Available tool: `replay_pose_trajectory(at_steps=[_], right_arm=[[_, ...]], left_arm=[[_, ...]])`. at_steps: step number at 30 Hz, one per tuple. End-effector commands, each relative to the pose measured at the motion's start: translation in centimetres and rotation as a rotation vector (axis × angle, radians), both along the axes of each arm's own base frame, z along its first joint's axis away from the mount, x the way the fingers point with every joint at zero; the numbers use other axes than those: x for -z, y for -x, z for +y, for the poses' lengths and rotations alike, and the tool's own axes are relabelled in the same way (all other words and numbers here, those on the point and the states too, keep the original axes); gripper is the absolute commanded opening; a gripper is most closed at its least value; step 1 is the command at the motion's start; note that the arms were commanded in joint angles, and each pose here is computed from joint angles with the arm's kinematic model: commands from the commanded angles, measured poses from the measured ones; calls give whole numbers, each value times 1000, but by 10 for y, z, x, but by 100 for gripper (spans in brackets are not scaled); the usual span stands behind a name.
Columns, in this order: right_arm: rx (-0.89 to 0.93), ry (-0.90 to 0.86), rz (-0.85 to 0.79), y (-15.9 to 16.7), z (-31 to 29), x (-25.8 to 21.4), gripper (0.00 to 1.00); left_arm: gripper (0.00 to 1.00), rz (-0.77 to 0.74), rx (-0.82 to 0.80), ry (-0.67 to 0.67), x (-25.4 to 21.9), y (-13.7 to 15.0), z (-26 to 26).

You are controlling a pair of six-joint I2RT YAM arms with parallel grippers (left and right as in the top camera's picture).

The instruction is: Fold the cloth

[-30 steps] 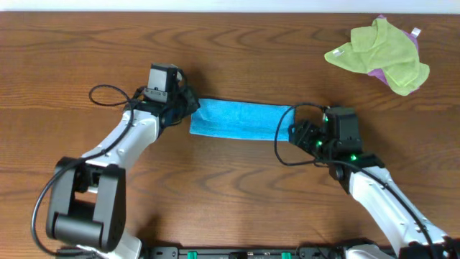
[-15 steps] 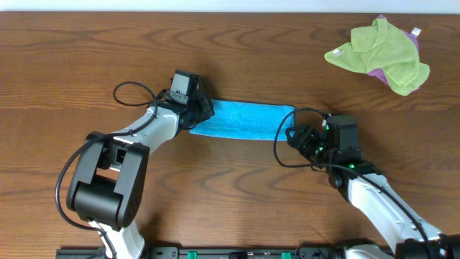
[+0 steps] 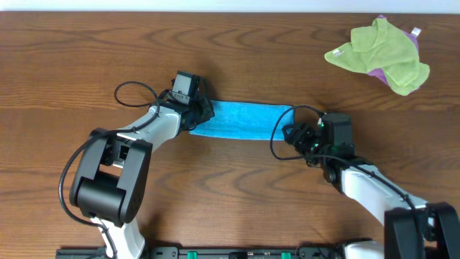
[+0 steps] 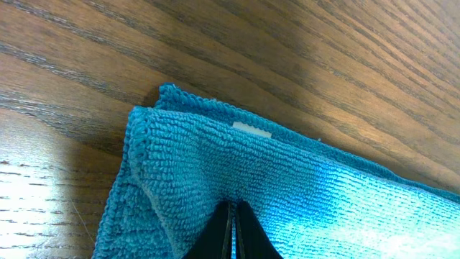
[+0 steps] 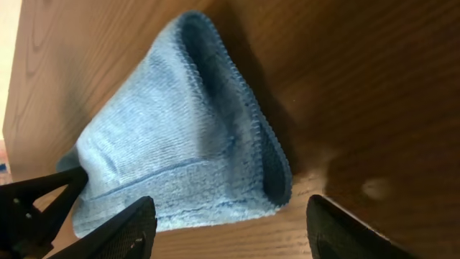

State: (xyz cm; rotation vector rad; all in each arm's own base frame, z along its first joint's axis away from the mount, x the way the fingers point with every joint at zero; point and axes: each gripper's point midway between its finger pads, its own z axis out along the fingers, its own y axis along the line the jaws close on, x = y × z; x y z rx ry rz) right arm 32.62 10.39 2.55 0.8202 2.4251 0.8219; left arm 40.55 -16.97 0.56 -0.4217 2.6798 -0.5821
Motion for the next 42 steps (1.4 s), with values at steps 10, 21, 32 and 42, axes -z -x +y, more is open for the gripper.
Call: replay_pose_trajectory(at_steps=[10,21,32,42], right_arm=[[43,-50,24,-10,2,22,67],[33,-46,-17,-22,9,36,55],[23,16,-91,-36,7,46,36],[-53,27,-320,-64,16,5,1]], left_arm=[[5,31,10,-38,8,3,4],[6,45,11,-41,9,6,5],[6,75,18,-38,12,13,5],[6,102,29,-23,13,19,2]])
